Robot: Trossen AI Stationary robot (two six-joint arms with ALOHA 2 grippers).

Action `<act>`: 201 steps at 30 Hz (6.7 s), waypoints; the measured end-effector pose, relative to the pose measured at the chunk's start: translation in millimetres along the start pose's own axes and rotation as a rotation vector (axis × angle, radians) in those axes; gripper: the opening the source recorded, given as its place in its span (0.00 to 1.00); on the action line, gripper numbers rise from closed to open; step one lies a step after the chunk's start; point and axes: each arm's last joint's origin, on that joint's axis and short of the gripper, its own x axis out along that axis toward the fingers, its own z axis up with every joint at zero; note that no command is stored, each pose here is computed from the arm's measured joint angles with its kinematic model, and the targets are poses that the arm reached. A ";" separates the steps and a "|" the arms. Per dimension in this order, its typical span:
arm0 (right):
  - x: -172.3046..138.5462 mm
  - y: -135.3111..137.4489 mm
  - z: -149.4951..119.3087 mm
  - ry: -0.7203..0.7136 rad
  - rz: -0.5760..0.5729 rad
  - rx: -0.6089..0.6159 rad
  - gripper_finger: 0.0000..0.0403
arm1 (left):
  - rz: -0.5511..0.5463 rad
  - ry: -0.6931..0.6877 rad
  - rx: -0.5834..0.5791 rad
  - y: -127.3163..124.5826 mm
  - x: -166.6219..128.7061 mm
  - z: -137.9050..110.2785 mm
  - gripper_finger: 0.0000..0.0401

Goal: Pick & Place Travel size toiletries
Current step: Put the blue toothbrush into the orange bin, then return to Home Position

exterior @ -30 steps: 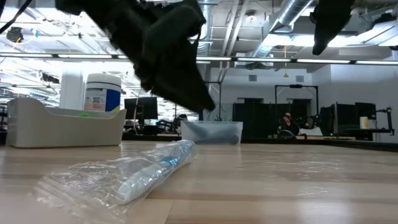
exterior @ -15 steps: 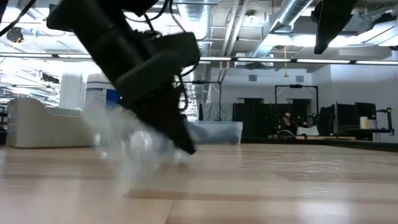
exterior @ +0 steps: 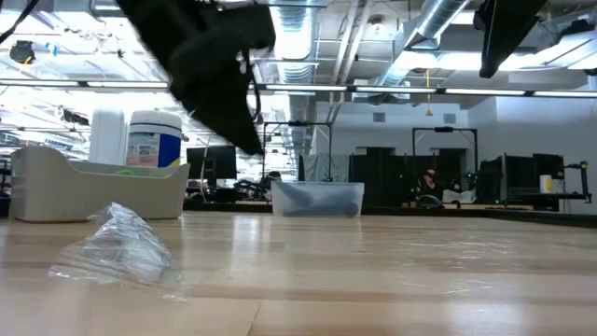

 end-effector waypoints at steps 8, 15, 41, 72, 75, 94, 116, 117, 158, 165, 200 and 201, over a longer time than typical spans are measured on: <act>-1.4 5.4 -2.0 -0.019 0.025 -0.004 0.63 | -0.061 -0.145 -0.045 37.6 -54.0 27.0 0.56; -4.6 19.3 19.0 -0.211 0.188 -0.019 0.63 | -0.242 -0.227 -0.060 68.5 -106.6 25.3 0.56; -117.4 -43.3 60.6 -0.966 0.584 -0.242 0.63 | -0.672 -0.216 0.453 52.4 -69.9 -57.5 0.56; -107.8 -41.4 61.2 -0.879 0.596 -0.175 0.63 | -0.707 -0.004 0.650 42.7 3.5 -81.2 0.36; -107.8 -41.4 61.2 -0.879 0.596 -0.176 0.63 | -0.704 0.026 0.656 41.1 9.5 -85.7 0.28; -107.7 -41.6 61.4 -0.881 0.592 -0.180 0.63 | -0.656 -0.181 0.507 62.3 -35.3 -52.5 0.13; -104.8 -50.2 67.5 -0.884 0.561 -0.146 0.63 | -1.001 0.354 0.012 78.6 -169.3 -115.7 0.13; -104.8 -50.2 67.5 -0.884 0.561 -0.146 0.63 | -0.982 0.393 -0.003 75.8 -168.6 -118.8 0.13; -179.9 -137.3 22.9 -1.229 0.464 -0.188 0.07 | -1.171 -0.058 -0.541 145.6 -208.9 -84.8 0.04; -181.3 -160.1 -12.3 -1.211 0.394 -0.163 0.02 | -1.123 -0.459 -0.689 184.8 -227.7 -81.6 0.00; 29.6 -169.5 -122.1 -1.442 0.632 0.261 0.00 | -0.639 -0.940 -0.385 211.6 -205.9 -116.4 0.00; 31.9 -169.1 -122.2 -1.447 0.634 0.261 0.00 | -0.641 -0.922 -0.390 206.3 -198.1 -118.7 0.00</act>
